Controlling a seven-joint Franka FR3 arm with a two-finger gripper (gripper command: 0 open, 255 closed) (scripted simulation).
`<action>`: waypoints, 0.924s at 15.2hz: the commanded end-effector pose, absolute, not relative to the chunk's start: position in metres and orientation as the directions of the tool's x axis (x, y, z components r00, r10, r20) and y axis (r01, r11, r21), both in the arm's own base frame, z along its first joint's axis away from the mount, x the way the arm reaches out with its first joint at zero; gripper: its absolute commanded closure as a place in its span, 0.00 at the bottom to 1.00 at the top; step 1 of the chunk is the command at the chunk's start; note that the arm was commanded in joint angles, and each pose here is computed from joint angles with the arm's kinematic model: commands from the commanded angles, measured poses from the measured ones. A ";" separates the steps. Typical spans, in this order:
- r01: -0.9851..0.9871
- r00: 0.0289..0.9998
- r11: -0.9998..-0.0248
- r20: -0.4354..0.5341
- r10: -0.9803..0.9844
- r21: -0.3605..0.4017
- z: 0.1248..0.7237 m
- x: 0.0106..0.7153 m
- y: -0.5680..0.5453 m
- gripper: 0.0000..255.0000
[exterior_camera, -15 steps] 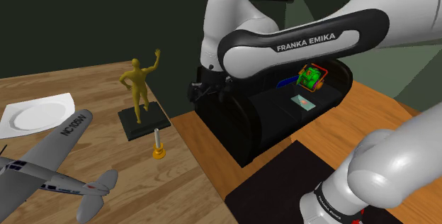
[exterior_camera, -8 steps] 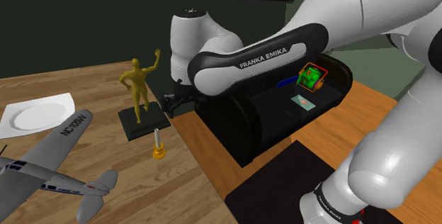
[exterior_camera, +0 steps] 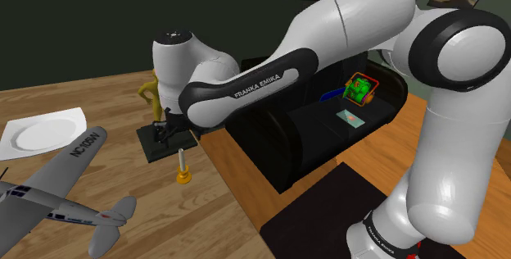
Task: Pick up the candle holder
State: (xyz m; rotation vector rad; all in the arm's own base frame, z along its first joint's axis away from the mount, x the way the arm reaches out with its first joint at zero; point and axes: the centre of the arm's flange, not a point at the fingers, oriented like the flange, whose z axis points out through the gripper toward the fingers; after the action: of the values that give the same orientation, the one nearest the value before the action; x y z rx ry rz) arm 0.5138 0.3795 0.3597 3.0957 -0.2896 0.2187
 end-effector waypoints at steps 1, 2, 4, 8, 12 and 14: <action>-0.189 0.972 -0.982 0.144 -0.185 0.011 0.351 0.519 0.388 0.00; -0.189 0.972 -0.982 0.144 -0.185 0.011 0.346 0.519 0.388 0.00; -0.189 0.972 -0.982 0.144 -0.185 0.011 0.335 0.519 0.388 0.00; -0.189 0.972 -0.982 0.144 -0.185 0.011 0.316 0.519 0.388 0.00; -0.189 0.972 -0.982 0.144 -0.185 0.011 0.316 0.519 0.387 1.00; -0.189 0.972 -0.982 0.144 -0.185 0.011 0.316 0.519 0.387 1.00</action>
State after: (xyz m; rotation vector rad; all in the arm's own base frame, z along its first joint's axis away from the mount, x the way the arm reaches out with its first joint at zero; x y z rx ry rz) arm 0.5191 0.3876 0.3160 3.0958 -0.2937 0.2231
